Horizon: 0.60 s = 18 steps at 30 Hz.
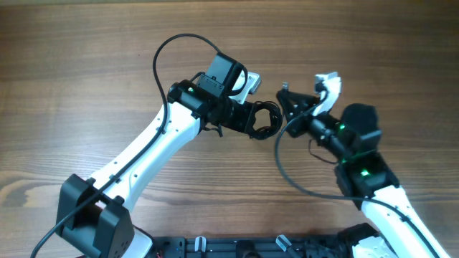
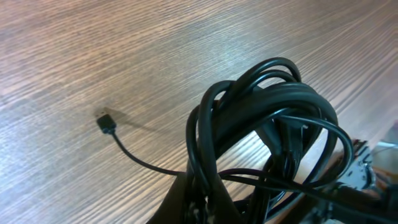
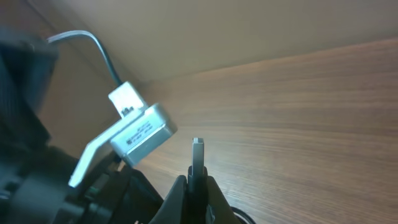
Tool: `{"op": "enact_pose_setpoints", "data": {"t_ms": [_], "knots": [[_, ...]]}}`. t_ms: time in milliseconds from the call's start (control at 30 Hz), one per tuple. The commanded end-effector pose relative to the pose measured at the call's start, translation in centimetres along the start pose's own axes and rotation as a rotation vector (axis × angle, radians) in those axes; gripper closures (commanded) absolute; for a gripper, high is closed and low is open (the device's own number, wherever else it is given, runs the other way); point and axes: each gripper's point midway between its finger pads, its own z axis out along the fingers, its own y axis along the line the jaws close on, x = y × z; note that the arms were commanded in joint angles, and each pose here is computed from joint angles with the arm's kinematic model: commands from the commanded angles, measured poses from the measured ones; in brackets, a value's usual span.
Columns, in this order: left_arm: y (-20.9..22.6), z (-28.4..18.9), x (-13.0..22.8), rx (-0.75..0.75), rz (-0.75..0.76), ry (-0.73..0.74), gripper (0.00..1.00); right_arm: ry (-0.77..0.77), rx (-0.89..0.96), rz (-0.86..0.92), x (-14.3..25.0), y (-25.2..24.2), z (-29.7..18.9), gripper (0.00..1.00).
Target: Untangle cables
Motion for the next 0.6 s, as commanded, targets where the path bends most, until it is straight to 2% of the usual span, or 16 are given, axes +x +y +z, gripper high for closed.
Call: {"op": "enact_pose_setpoints", "data": {"t_ms": [0, 100, 267, 367, 467, 567], "knots": [[-2.6, -1.1, -0.5, 0.108, -0.010, -0.023, 0.96, -0.100, 0.188, -0.108, -1.6, -0.9, 0.2, 0.95], [-3.0, -1.1, -1.1, 0.124, -0.077, -0.044, 0.96, -0.095, 0.250, -0.123, -0.5, -0.9, 0.9, 0.95], [-3.2, -1.2, -1.7, 0.134, -0.142, -0.064, 0.96, -0.065, 0.208, -0.132, 0.8, 0.5, 1.9, 0.95], [-2.9, -1.1, -1.8, 0.118, -0.142, -0.067, 0.96, -0.156, 0.232, -0.067, -1.1, 0.4, 1.6, 0.94], [-1.7, -0.8, -1.8, 0.059, -0.152, -0.072, 0.96, -0.208, 0.210, -0.043, -2.3, 1.0, 1.5, 0.88], [-0.9, -0.6, -1.7, 0.016, -0.148, -0.074, 0.96, -0.176, 0.205, 0.034, -1.5, 0.8, 1.6, 0.81]]}}
